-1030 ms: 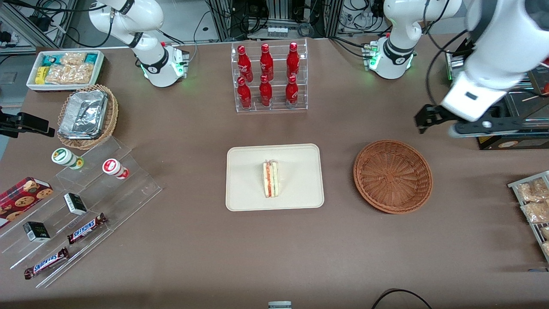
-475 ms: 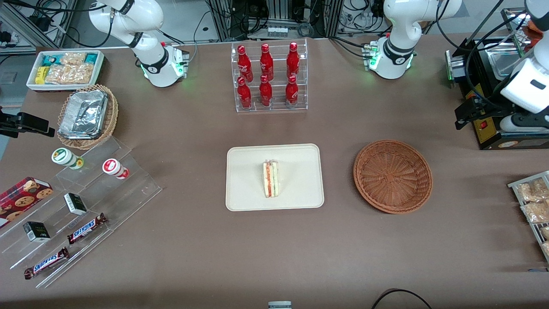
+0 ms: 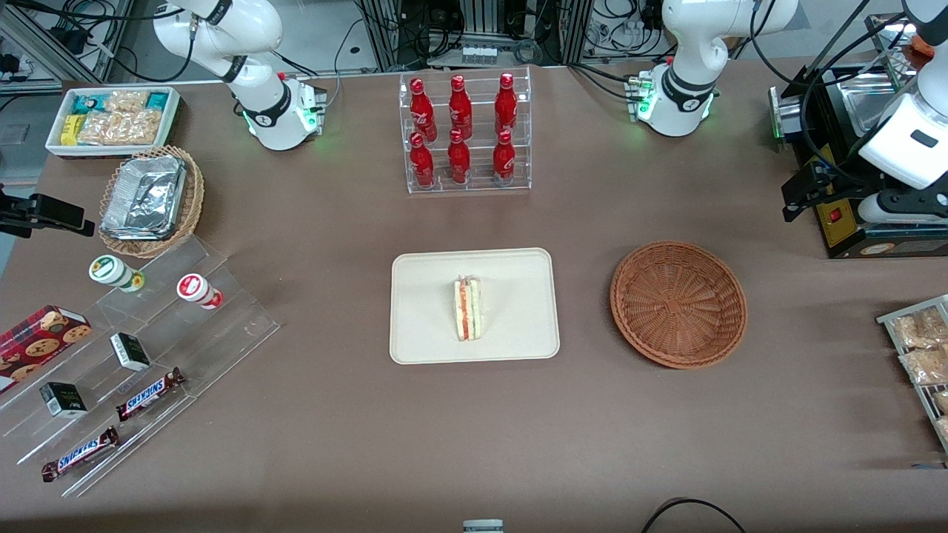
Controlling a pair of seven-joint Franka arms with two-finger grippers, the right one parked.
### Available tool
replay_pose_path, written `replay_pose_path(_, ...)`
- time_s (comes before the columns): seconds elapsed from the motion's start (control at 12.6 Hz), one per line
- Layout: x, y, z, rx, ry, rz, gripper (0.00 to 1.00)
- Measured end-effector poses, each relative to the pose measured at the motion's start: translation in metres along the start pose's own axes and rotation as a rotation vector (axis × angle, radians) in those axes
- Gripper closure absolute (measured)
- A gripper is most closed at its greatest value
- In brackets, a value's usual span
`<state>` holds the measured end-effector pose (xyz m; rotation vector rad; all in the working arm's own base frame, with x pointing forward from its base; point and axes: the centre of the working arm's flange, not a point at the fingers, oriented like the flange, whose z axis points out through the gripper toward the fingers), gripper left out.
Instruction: Place sandwich from basket to tray
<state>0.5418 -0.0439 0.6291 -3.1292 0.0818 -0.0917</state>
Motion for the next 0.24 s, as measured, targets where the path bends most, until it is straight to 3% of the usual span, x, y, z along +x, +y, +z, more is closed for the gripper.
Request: replay_pose_path(0.24, 0.0069, -0.0056, -0.0003, 0.003, -0.008, -0.009, 0.0)
